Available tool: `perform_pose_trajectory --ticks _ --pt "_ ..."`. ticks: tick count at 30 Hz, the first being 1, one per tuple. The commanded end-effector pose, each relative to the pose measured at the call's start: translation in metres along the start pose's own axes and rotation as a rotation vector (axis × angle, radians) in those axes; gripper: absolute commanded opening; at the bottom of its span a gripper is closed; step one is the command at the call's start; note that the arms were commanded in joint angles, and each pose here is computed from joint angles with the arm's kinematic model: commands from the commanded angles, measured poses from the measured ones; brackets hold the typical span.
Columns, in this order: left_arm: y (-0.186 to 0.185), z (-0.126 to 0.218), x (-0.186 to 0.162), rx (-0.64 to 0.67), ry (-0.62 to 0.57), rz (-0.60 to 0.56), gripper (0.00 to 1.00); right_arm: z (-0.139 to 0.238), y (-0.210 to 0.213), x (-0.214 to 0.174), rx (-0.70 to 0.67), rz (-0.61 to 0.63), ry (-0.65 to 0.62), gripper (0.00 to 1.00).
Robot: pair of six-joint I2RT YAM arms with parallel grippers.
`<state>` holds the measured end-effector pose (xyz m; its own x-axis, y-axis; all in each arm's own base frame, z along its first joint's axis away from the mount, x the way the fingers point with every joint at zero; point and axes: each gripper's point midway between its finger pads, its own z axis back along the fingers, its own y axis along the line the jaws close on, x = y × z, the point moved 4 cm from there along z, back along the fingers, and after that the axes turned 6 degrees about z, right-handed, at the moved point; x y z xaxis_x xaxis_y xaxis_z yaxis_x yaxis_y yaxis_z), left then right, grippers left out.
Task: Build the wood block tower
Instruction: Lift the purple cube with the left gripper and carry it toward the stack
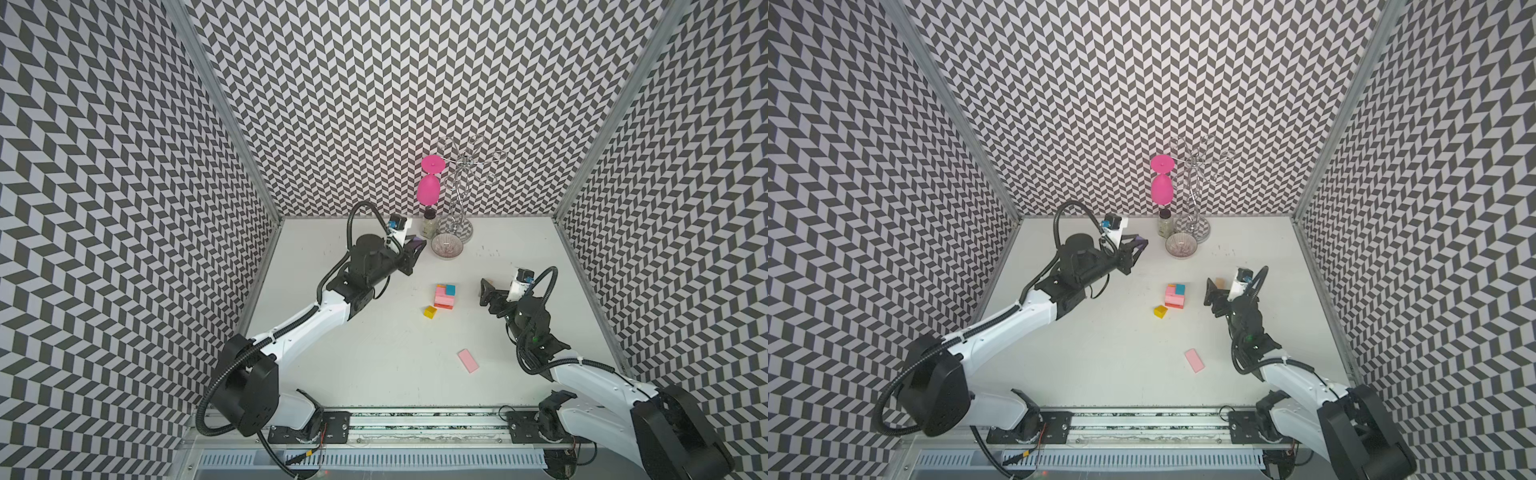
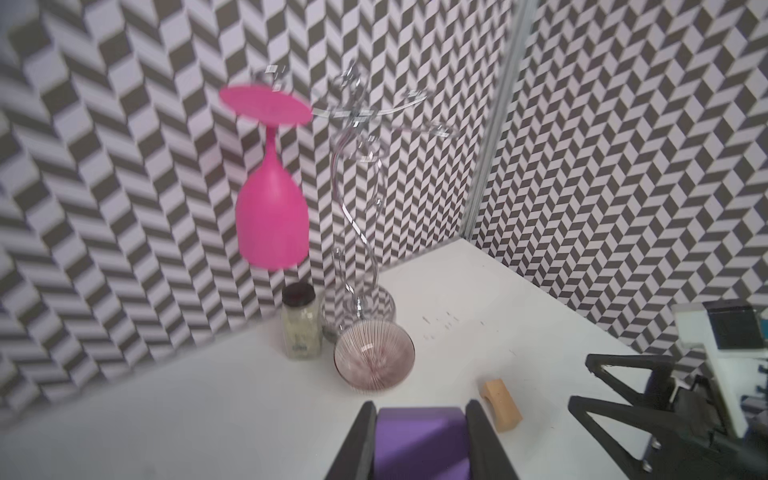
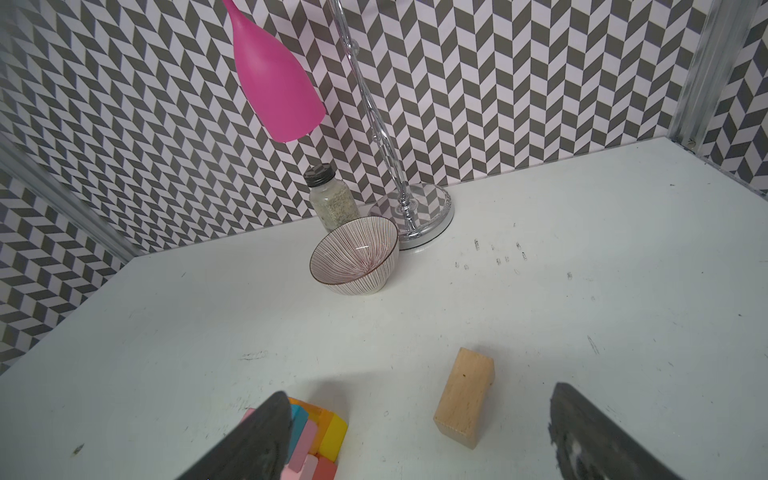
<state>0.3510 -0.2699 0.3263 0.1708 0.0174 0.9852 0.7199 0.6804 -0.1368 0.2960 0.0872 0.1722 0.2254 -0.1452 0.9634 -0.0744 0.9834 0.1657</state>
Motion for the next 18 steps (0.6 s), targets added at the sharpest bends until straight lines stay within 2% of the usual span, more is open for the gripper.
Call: perform_pose_trajectory --ticks 1,4,7,11,15,18 --pt "-0.015 -0.015 -0.002 -0.215 0.072 -0.332 0.0 0.004 0.001 0.015 0.018 -0.021 -0.079 0.94" --pt "-0.019 -0.022 -0.005 -0.301 0.138 -0.454 0.0 0.004 0.0 0.016 0.013 -0.022 -0.084 0.95" --pt "-0.025 -0.017 -0.025 -0.412 0.183 -0.549 0.0 0.002 0.001 0.016 0.01 -0.02 -0.077 0.95" --pt "-0.04 0.005 -0.061 -0.645 0.202 -0.726 0.0 -0.001 0.0 0.016 -0.002 -0.02 -0.072 0.95" --pt "-0.037 0.005 -0.082 -0.68 0.241 -0.759 0.0 -0.003 0.0 0.016 -0.01 -0.021 -0.071 0.95" --pt "-0.034 -0.001 -0.099 -0.754 0.333 -0.747 0.0 -0.003 0.0 0.016 -0.015 -0.023 -0.071 0.95"
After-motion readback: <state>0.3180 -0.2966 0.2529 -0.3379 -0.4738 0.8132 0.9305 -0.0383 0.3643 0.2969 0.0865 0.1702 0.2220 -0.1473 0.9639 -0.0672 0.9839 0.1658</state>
